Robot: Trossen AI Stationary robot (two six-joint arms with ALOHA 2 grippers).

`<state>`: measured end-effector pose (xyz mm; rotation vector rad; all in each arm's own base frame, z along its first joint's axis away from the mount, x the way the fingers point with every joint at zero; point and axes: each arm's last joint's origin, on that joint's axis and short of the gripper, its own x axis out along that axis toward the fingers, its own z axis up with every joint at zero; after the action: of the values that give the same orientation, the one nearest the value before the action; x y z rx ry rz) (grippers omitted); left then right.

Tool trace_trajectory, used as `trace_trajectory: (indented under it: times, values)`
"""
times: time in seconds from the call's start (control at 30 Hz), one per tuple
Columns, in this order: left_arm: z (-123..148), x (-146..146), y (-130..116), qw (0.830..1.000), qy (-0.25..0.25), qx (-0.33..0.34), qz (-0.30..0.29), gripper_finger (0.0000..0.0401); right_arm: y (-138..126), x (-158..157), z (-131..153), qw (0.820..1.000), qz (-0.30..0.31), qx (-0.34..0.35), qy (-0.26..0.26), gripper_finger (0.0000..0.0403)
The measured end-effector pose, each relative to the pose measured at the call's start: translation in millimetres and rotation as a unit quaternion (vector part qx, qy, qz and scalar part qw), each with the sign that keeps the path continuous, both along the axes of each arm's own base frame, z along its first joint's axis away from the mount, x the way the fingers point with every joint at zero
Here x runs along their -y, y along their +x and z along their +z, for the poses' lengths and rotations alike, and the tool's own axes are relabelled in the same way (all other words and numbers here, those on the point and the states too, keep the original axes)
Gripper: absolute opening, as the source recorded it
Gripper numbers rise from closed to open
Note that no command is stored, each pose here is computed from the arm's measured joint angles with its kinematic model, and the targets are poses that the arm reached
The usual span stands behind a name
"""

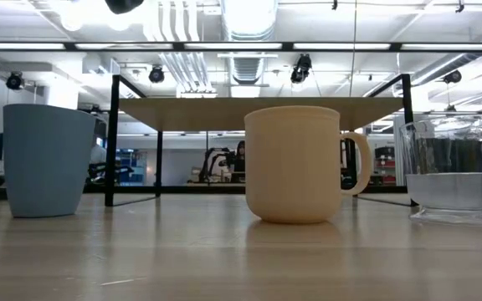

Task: Stack small to large cups/mugs on shelf
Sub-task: Put the transparent mug on the shelf

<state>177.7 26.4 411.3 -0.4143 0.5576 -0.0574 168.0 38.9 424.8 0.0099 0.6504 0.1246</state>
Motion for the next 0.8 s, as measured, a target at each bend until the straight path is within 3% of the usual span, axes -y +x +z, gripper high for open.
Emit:
trace_trajectory:
  times: [0.43,0.53,0.8]
  values:
    - [4.0,0.3,9.6,0.999,-0.02,0.035,-0.033,0.0081,15.4,-3.7,-7.9,1.0,0.005,-0.023,-0.013,0.0068]
    - [3.7,0.9,11.5,0.998,-0.049,0.03,-0.038,0.0081,16.3,-3.8,-8.8,1.0,0.004,-0.026,-0.015,0.0068]
    - [1.2,0.8,12.5,0.998,-0.054,0.018,-0.039,0.0096,12.7,-2.7,-6.8,1.0,0.003,-0.02,-0.016,0.0068]
